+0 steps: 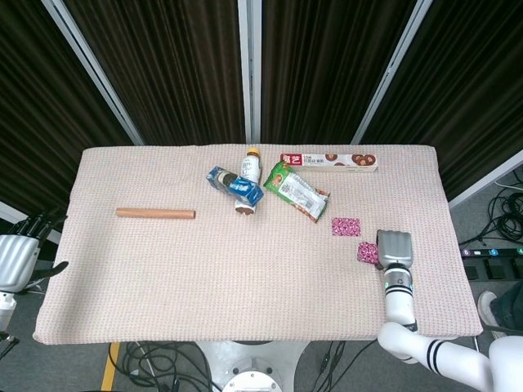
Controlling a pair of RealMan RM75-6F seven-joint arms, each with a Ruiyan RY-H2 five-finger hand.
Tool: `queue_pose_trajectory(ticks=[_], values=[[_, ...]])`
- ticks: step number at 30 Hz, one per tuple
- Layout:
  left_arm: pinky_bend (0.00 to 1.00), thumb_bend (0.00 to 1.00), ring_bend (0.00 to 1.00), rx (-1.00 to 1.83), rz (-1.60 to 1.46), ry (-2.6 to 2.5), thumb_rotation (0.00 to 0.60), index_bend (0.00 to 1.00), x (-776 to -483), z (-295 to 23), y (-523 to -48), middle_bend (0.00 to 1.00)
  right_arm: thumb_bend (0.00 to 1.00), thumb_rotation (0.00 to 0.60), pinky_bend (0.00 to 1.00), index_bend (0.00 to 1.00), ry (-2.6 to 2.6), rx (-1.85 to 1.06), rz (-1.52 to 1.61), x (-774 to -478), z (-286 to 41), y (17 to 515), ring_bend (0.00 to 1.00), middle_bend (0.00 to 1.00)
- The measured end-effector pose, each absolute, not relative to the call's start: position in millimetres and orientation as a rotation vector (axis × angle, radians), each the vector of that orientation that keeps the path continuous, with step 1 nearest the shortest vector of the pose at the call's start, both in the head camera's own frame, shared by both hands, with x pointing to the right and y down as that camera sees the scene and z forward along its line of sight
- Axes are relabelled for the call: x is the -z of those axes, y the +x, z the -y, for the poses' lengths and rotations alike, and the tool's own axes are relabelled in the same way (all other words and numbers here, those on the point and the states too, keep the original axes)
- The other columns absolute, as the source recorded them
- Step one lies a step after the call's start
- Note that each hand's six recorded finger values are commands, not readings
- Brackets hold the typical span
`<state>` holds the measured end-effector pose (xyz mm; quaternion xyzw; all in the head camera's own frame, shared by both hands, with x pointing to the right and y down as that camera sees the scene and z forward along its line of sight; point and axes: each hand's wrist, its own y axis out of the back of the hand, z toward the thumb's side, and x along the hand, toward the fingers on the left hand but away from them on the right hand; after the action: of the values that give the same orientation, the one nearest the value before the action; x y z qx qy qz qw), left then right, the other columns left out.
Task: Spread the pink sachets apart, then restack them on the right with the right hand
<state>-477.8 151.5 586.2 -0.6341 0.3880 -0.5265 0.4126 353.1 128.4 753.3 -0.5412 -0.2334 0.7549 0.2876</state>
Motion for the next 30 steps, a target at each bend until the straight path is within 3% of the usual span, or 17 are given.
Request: queue_pose_trajectory(ticks=[30], values=[[0.29,0.09,0.19,1.317,-0.988,-1.588,0.600,0.25,-583.2,-150.9,-479.5,0.22,0.00,0.600,0.96,0.39,-1.449,-2.022,0.590,-759.8,-127.2,348.3,1.00,1.00]])
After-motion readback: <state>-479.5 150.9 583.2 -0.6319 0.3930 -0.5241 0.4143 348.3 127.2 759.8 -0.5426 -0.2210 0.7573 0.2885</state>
